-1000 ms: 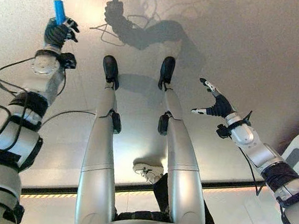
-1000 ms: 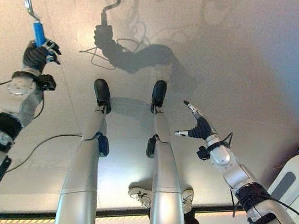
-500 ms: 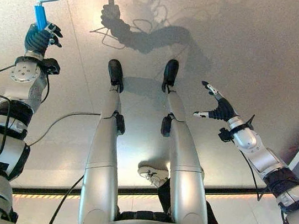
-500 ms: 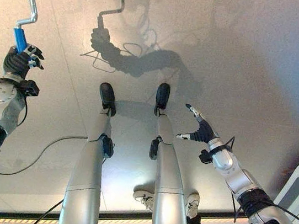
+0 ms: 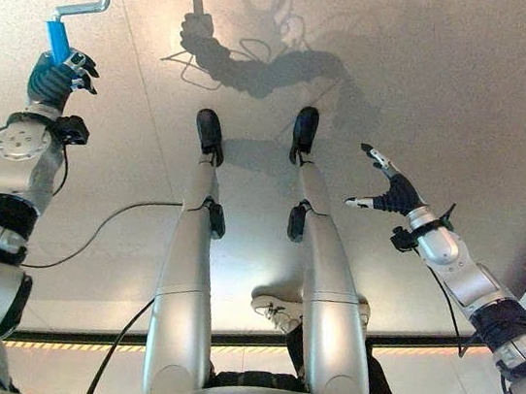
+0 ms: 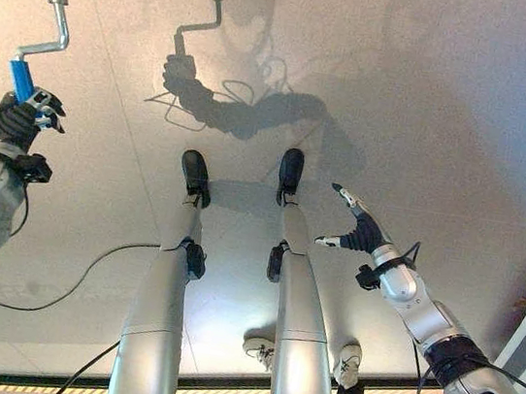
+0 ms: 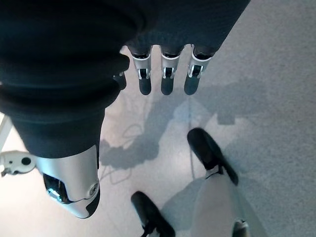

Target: Raise the hospital bed

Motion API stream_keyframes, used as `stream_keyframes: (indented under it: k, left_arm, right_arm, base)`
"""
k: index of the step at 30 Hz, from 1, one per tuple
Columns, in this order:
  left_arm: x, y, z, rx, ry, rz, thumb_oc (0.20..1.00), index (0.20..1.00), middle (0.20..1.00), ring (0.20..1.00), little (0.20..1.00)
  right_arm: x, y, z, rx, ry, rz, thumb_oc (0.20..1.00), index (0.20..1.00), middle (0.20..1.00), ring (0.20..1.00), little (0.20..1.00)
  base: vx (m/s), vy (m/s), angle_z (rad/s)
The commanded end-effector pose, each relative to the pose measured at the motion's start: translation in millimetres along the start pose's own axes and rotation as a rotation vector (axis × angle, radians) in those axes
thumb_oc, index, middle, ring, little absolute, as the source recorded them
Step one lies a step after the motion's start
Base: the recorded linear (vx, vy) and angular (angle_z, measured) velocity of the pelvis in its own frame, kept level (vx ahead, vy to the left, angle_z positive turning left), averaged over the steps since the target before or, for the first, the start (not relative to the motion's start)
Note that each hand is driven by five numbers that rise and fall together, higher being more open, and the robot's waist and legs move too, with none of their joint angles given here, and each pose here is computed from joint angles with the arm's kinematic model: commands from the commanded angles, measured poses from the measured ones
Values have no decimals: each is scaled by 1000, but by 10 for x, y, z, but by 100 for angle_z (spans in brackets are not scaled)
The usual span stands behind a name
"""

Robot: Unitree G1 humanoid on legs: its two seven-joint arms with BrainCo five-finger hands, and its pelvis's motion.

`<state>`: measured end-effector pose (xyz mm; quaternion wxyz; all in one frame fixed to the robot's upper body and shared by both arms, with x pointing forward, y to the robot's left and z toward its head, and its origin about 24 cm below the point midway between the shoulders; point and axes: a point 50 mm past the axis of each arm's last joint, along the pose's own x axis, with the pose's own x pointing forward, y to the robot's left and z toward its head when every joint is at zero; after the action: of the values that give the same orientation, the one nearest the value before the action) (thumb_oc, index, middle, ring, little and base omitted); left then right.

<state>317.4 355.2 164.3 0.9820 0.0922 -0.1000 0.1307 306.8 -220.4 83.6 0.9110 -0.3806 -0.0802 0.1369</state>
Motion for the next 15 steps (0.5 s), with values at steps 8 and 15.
stream_keyframes:
  k: [8, 15]
  left_arm:
    - [-1072, 1083, -396, 129, 273, 225, 200, 200, 200, 200, 200]
    - [-1185, 753, -248, 97, 224, 2, 200, 200, 200, 200, 200]
  right_arm:
    - [-318, 50, -254, -35, 90, 32, 1000, 1000, 1000, 1000, 1000]
    - [-353, 36, -288, -44, 108, 24, 1000, 1000, 1000, 1000, 1000]
  base:
    - [0, 0, 0]
    - [0, 0, 0]
